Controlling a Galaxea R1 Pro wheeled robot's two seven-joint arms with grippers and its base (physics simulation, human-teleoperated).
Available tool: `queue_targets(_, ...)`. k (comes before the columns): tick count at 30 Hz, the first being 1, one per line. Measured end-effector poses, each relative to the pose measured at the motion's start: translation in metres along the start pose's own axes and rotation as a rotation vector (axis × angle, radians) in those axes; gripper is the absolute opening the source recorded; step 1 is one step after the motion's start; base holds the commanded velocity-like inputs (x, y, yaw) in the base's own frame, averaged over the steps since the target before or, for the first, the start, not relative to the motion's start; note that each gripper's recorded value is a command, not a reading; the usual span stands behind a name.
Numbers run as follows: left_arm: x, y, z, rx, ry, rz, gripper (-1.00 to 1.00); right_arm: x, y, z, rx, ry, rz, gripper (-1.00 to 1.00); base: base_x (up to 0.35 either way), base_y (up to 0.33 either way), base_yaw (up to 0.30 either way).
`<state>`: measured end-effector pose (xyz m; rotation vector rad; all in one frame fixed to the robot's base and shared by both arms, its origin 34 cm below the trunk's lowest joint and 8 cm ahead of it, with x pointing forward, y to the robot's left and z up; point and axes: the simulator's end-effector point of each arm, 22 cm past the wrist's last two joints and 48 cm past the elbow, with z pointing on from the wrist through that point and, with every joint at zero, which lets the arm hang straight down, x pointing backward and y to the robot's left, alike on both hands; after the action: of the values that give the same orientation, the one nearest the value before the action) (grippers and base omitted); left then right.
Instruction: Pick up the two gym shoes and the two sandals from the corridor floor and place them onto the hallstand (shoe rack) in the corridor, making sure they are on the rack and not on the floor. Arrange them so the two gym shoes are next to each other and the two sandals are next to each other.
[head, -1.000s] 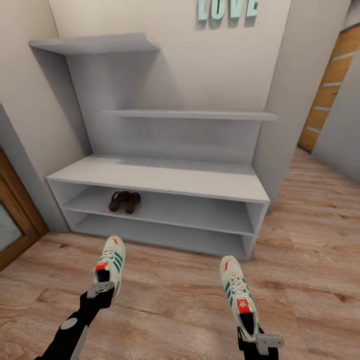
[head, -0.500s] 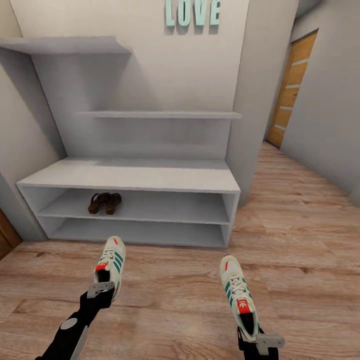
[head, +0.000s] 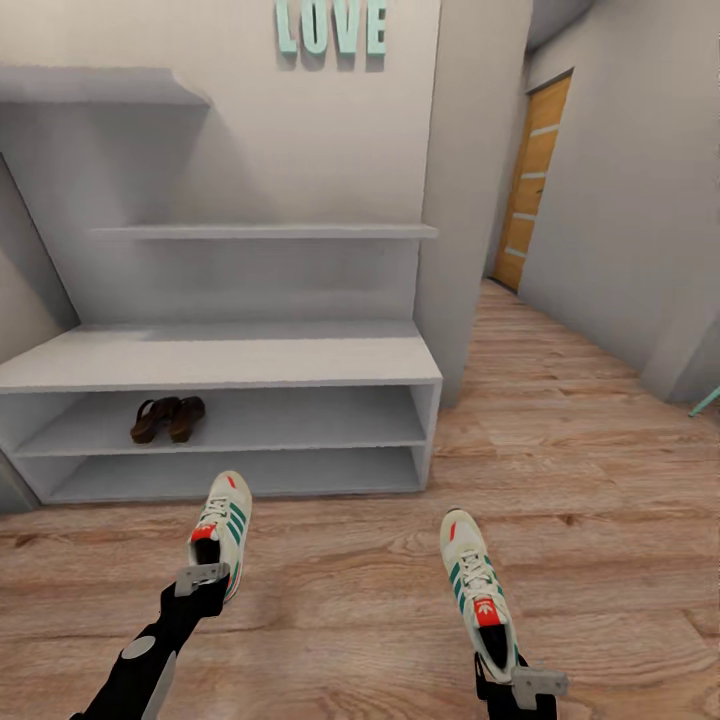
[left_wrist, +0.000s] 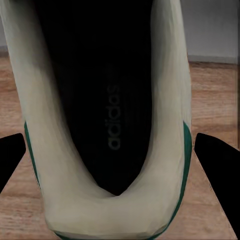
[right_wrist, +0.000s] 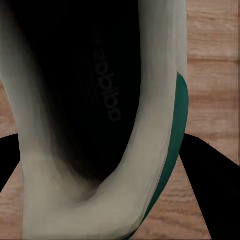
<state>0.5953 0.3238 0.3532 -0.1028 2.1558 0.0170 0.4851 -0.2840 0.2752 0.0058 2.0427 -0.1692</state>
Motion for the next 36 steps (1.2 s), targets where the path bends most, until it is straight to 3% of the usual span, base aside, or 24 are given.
queue_targets(12,-0.0004,0.0006,-0.0001,-0.002,-0.001,-0.002,-1.00,-0.0004,0.0002,0.0001,-0.001,-0.001,0.000,-1.00,0.049,-0.059,-0.005)
queue_targets(29,-0.0028,0.0016,0.0000,-0.002,-0.006,-0.001,-1.00,-0.0002,0.0002,0.0001,0.001,-0.001,0.001,-1.00,0.050,-0.241,0.000)
queue_targets(36,-0.0032,0.0015,0.0000,-0.001,-0.007,-0.001,-1.00,-0.0002,0.0013,0.0001,-0.001,-0.001,0.000,-1.00,-0.069,-0.082,0.000)
